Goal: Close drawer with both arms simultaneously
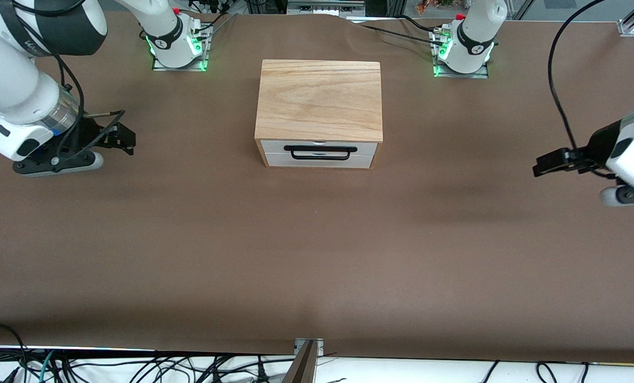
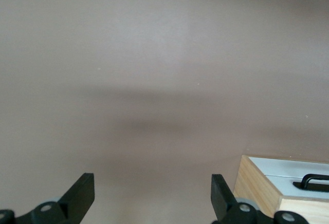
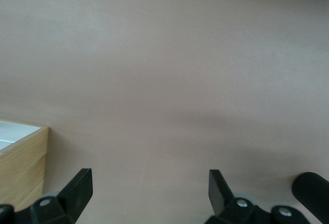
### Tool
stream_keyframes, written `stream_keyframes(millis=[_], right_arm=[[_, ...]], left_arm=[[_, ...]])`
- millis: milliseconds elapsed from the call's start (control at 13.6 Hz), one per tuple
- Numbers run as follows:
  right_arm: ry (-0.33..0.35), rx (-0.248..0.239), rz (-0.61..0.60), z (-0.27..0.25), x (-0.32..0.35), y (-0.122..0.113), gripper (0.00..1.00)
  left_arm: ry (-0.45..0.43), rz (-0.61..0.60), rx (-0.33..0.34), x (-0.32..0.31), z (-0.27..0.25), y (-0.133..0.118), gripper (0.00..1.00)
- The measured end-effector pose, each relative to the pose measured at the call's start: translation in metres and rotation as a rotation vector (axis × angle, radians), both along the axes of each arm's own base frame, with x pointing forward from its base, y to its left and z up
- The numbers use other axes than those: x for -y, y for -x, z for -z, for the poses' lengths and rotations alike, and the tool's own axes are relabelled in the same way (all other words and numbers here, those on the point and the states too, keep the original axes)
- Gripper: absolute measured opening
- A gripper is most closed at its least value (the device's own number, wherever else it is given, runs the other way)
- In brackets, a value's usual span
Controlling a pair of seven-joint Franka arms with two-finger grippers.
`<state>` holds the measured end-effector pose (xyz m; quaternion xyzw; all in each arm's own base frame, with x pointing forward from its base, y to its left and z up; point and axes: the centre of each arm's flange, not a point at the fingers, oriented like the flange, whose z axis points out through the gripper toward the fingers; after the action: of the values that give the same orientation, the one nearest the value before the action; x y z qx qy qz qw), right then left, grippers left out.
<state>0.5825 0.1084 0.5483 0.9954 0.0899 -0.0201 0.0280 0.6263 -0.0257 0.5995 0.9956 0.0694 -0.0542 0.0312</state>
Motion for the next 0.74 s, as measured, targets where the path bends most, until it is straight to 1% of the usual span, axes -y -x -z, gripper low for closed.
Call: stream_keyframes(millis=[147,294,368,442,589,736], right_arm=[[-0.003,-0.026,0.026,0.002,0.006,0.002,1.0],[-0.008,-0.058,0.051,0.001,0.015,0.007,1.0],[-0.009,-0.064,0.055,-0.002,0.016,0.01,1.0],[-0.009,-0.069,0.058,-0.004,0.017,0.012,1.0],[-0.009,-0.063,0.058,-0.009,0.015,0.014,1.0],[-0.011,-0.056,0.058,-0.012,0.014,0.014,1.0]], left_arm=[[-0.017,-0.023,0.015,-0.018,-0.017,0.017,1.0],[-0.01,-0.038,0.017,-0.029,-0.026,0.035,1.0],[-0.006,-0.039,0.015,-0.03,-0.029,0.042,1.0],[-0.004,-0.037,0.012,-0.029,-0.029,0.047,1.0],[0.0,-0.026,-0.001,-0.029,-0.024,0.052,1.0],[0.006,0.01,0.009,-0.03,-0.015,0.052,1.0]])
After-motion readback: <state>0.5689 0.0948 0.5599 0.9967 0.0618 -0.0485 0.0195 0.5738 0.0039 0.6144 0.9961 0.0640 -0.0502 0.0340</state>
